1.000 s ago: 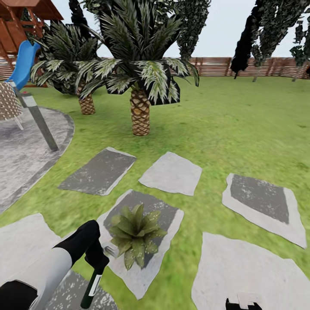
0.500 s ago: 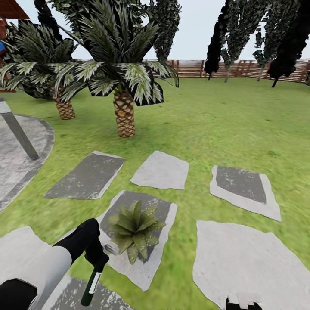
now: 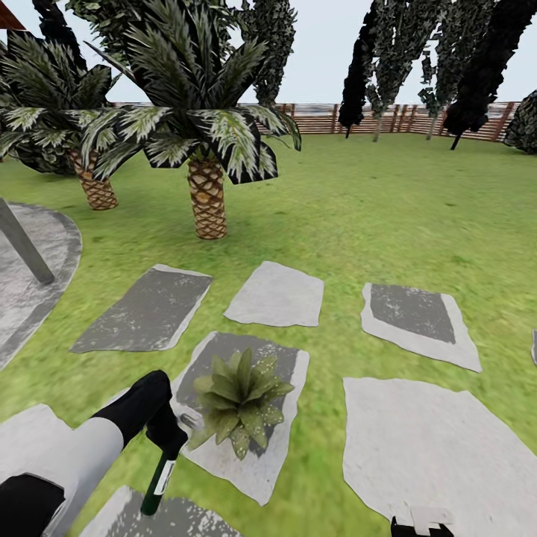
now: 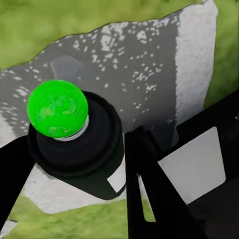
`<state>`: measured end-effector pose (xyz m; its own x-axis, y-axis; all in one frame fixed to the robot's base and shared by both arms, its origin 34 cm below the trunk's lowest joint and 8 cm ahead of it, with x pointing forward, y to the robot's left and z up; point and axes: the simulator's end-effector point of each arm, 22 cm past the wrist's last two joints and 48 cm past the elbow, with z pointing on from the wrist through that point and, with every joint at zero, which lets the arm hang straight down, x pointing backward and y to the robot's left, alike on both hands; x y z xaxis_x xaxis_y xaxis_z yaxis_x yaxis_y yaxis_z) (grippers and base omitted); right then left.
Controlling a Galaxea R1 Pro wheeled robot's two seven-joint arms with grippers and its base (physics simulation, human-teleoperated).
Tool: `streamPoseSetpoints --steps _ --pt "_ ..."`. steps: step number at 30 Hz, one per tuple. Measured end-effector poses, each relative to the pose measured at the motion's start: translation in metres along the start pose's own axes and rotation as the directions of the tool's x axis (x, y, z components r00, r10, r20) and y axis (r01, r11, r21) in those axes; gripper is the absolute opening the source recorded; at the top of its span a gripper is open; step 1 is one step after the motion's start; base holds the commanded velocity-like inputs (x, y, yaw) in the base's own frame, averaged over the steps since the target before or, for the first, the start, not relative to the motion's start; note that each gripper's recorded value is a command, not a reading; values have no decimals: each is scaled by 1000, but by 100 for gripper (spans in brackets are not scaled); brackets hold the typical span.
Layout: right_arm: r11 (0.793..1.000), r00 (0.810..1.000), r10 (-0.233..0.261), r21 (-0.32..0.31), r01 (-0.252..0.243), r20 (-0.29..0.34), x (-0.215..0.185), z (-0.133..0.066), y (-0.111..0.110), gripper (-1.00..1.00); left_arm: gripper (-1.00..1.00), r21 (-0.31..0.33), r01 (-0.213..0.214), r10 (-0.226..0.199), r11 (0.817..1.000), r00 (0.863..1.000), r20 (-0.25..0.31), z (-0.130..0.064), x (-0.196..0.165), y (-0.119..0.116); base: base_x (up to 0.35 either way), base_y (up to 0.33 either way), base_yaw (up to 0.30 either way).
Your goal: Pick up the pesticide atomizer in the garden and spray insectifuge to fully cover both potted plants in the garden.
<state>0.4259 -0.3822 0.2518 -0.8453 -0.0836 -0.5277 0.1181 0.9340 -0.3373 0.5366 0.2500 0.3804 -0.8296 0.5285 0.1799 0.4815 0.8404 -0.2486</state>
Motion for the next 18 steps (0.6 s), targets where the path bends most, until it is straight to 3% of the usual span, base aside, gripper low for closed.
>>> streamPoseSetpoints --steps 8,12,18 --pt "1000 1000 0 0 0 0 0 0 0 100 -100 -16 -7 7 1000 1000 5 -3 -4 2 0 1 0" --pt "1000 1000 1 1 -1 1 0 0 0 100 -100 -100 -7 6 995 1000 -6 2 3 22 0 0 -22" --pt "1000 1000 1 1 -1 0 0 0 0 100 -100 -103 -5 5 995 1000 6 3 -1 20 0 0 -241"
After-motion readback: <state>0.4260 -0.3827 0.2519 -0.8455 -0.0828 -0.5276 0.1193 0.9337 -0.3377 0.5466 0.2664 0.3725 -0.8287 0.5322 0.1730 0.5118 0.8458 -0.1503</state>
